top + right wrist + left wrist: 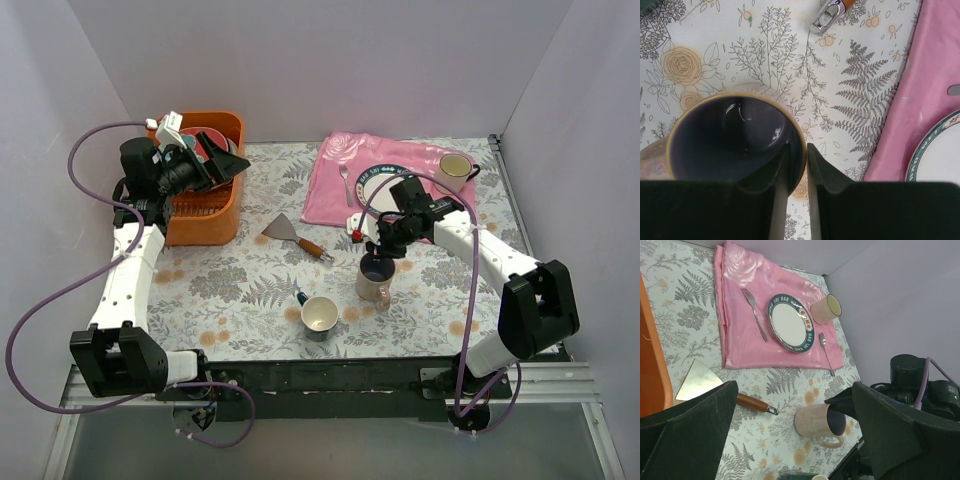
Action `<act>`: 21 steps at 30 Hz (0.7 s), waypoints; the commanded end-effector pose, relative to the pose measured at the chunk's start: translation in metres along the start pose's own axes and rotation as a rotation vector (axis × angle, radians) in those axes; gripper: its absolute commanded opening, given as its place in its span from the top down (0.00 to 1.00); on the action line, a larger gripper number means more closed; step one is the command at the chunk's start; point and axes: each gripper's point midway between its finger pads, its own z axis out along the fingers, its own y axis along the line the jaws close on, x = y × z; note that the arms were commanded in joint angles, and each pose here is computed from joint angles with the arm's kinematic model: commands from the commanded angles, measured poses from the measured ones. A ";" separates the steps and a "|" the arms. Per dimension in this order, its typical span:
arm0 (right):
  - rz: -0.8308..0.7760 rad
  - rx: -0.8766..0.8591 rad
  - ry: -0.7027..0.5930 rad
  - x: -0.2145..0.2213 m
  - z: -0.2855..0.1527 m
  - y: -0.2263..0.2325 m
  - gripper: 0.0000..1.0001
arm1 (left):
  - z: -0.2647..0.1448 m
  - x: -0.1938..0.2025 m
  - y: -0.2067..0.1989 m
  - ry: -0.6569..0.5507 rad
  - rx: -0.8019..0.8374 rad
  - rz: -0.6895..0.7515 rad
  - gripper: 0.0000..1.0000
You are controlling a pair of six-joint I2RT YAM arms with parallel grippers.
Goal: Place the mixed dishes into the plastic bin
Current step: Pick up the cup at the center of the board.
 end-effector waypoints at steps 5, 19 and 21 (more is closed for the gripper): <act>0.017 0.035 -0.007 -0.008 -0.005 -0.006 0.99 | -0.002 0.013 -0.029 0.036 0.083 -0.039 0.02; 0.234 0.192 -0.166 -0.040 -0.063 -0.036 0.99 | 0.021 0.040 -0.059 0.122 0.169 -0.058 0.02; 0.295 0.230 -0.197 -0.044 -0.073 -0.045 0.99 | 0.025 0.042 -0.064 0.130 0.178 -0.071 0.02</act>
